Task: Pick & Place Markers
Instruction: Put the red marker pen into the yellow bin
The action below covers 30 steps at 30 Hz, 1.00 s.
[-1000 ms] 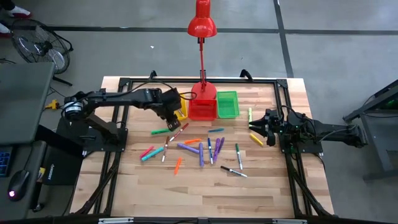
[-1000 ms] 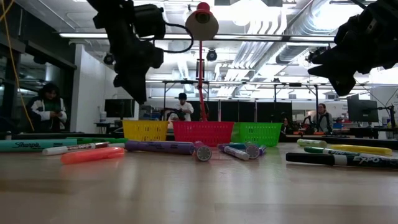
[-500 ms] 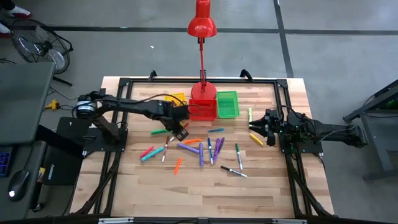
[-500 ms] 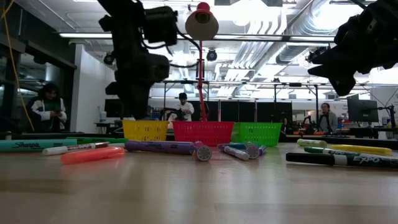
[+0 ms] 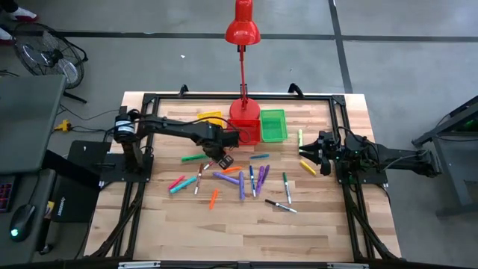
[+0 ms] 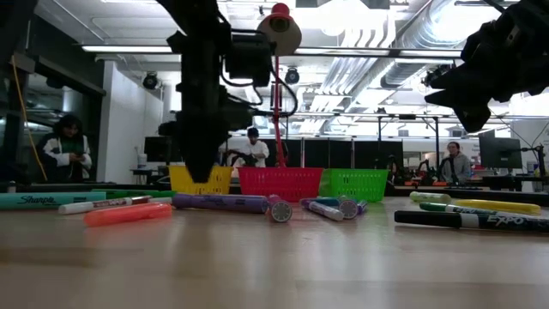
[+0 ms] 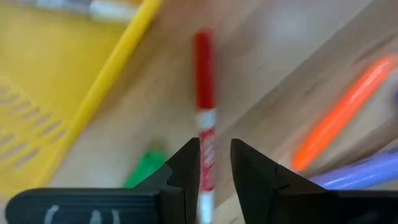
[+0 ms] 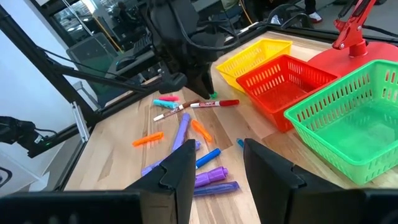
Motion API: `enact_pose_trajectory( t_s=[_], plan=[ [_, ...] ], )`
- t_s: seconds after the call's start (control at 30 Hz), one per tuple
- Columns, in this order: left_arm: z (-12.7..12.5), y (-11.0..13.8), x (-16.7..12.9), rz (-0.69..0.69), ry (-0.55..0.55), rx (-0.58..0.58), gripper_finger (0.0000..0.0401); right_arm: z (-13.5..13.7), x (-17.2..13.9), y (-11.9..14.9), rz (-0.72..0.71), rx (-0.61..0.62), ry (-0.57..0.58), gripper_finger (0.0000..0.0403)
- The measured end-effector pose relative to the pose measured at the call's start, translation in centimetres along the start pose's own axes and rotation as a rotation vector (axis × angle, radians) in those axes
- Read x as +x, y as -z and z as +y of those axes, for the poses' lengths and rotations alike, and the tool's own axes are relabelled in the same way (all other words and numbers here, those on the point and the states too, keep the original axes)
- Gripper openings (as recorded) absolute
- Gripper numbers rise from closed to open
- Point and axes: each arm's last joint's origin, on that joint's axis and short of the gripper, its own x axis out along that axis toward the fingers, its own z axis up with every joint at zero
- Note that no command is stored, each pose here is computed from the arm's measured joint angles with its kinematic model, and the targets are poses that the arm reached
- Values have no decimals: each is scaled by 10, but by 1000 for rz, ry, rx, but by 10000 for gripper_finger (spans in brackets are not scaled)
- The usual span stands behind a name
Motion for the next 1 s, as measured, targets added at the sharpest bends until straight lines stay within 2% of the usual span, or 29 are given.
enact_pose_trajectory(
  t_s=[0.3, 0.67, 0.9, 1.0],
  plan=[
    [-4, 5, 8, 50, -2, 18, 90, 0, 0, 0, 0, 0, 1, 124],
    [-2, 8, 7, 65, -51, 4, 182, 0, 0, 0, 1, 0, 1, 124],
    [-7, 13, 24, 133, -64, 25, 188, 0, 0, 0, 1, 0, 1, 124],
    [-11, 12, 27, 119, -50, 34, 188, 0, 0, 0, 2, 0, 1, 124]
  ],
)
